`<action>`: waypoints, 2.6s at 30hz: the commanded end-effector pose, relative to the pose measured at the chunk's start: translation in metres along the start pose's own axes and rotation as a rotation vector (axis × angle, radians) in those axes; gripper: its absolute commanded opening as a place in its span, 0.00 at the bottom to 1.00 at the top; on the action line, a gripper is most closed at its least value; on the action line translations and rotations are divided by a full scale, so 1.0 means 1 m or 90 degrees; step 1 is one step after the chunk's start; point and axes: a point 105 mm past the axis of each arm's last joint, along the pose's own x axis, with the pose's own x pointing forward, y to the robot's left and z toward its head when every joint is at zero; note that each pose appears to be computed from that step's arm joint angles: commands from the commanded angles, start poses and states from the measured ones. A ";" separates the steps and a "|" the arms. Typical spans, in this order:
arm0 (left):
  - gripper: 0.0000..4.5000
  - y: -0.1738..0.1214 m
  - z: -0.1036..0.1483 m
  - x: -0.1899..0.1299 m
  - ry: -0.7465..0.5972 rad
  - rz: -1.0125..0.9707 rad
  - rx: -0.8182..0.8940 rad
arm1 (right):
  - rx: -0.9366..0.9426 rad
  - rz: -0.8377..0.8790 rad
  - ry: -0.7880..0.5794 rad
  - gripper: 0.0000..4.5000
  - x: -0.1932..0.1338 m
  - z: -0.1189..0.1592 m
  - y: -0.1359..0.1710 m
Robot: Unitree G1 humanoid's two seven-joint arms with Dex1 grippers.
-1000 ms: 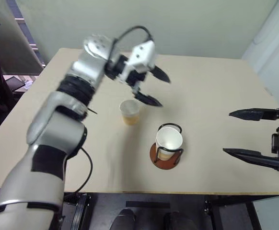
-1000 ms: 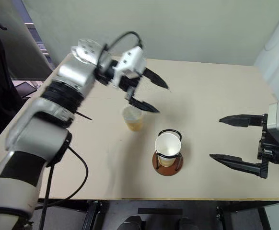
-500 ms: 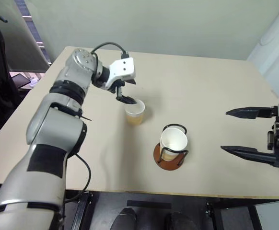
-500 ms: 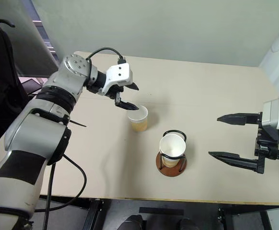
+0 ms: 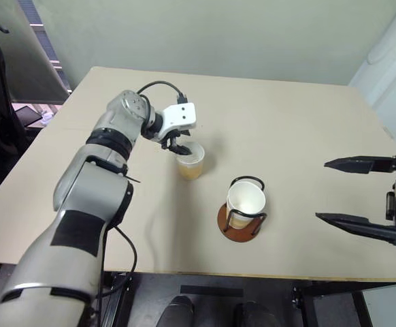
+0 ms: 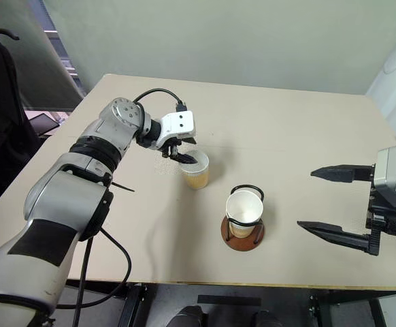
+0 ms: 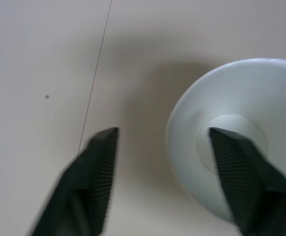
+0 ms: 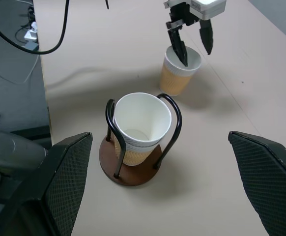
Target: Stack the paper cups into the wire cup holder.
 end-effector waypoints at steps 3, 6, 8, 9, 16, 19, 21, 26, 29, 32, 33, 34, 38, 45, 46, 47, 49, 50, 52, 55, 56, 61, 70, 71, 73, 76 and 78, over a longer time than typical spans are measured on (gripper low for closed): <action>0.22 0.005 0.010 -0.008 -0.022 0.001 0.007 | -0.021 -0.013 -0.004 1.00 -0.004 0.006 -0.002; 0.01 0.004 0.008 -0.010 -0.023 -0.005 0.006 | -0.022 -0.011 -0.005 1.00 -0.003 0.005 -0.003; 0.01 0.004 0.007 -0.013 -0.025 -0.008 0.005 | -0.023 -0.009 -0.007 1.00 -0.002 0.005 -0.003; 0.01 0.004 0.007 -0.015 -0.028 -0.008 0.005 | -0.024 -0.007 -0.007 1.00 -0.001 0.005 -0.004; 0.01 0.011 0.032 -0.031 -0.097 -0.012 0.029 | -0.026 -0.003 -0.006 1.00 0.000 0.004 -0.006; 0.01 0.012 0.075 -0.055 -0.212 -0.052 0.078 | -0.028 -0.004 -0.006 1.00 -0.001 0.004 -0.008; 0.01 0.012 0.092 -0.066 -0.257 -0.068 0.103 | -0.030 -0.005 -0.006 1.00 -0.001 0.004 -0.009; 0.01 0.006 0.123 -0.081 -0.357 -0.099 0.144 | -0.033 -0.011 -0.007 1.00 -0.001 0.004 -0.011; 0.01 -0.007 0.151 -0.089 -0.434 -0.139 0.179 | -0.034 -0.021 -0.006 1.00 -0.004 0.004 -0.012; 0.01 -0.038 0.168 -0.093 -0.476 -0.235 0.229 | -0.037 -0.029 -0.005 1.00 -0.007 0.006 -0.012; 0.01 -0.047 0.170 -0.094 -0.478 -0.263 0.243 | -0.037 -0.030 -0.012 1.00 -0.009 0.008 -0.011; 0.01 -0.053 0.171 -0.094 -0.478 -0.283 0.251 | -0.037 -0.030 -0.016 1.00 -0.009 0.010 -0.011; 0.01 -0.069 0.164 -0.085 -0.427 -0.339 0.282 | -0.032 -0.028 -0.014 1.00 -0.013 0.011 -0.005; 0.01 -0.079 0.166 -0.073 -0.408 -0.383 0.307 | -0.024 -0.042 -0.007 1.00 -0.015 0.010 0.000; 0.01 -0.081 0.167 -0.071 -0.407 -0.389 0.309 | -0.024 -0.044 -0.006 1.00 -0.015 0.009 0.001; 0.01 -0.083 0.167 -0.069 -0.405 -0.395 0.311 | -0.023 -0.046 -0.005 1.00 -0.016 0.009 0.001; 0.01 -0.086 0.167 -0.064 -0.395 -0.403 0.319 | -0.023 -0.050 -0.004 1.00 -0.017 0.009 0.002; 0.01 -0.087 0.167 -0.063 -0.393 -0.406 0.321 | -0.023 -0.051 -0.003 1.00 -0.018 0.009 0.003; 0.01 -0.089 0.164 -0.059 -0.380 -0.410 0.333 | -0.022 -0.053 -0.003 1.00 -0.018 0.009 0.003; 0.01 -0.091 0.163 -0.055 -0.371 -0.415 0.346 | -0.023 -0.056 -0.002 1.00 -0.017 0.008 0.003; 0.01 -0.092 0.162 -0.054 -0.367 -0.416 0.346 | -0.023 -0.056 -0.002 1.00 -0.016 0.008 0.003; 0.01 -0.093 0.158 -0.048 -0.353 -0.421 0.345 | -0.024 -0.057 -0.001 1.00 -0.015 0.008 0.003; 0.61 -0.089 0.166 -0.043 -0.392 -0.403 0.325 | -0.026 -0.047 -0.001 1.00 -0.011 0.007 0.002; 0.69 -0.087 0.169 -0.043 -0.401 -0.395 0.321 | -0.026 -0.045 -0.002 1.00 -0.010 0.007 0.001; 0.86 -0.079 0.172 -0.044 -0.414 -0.370 0.305 | -0.027 -0.038 -0.005 1.00 -0.008 0.007 0.000; 0.93 -0.064 0.168 -0.058 -0.444 -0.325 0.267 | -0.029 -0.021 -0.015 1.00 -0.004 0.006 -0.004; 0.93 -0.052 0.154 -0.073 -0.450 -0.285 0.224 | -0.026 -0.006 -0.020 1.00 -0.002 0.004 -0.008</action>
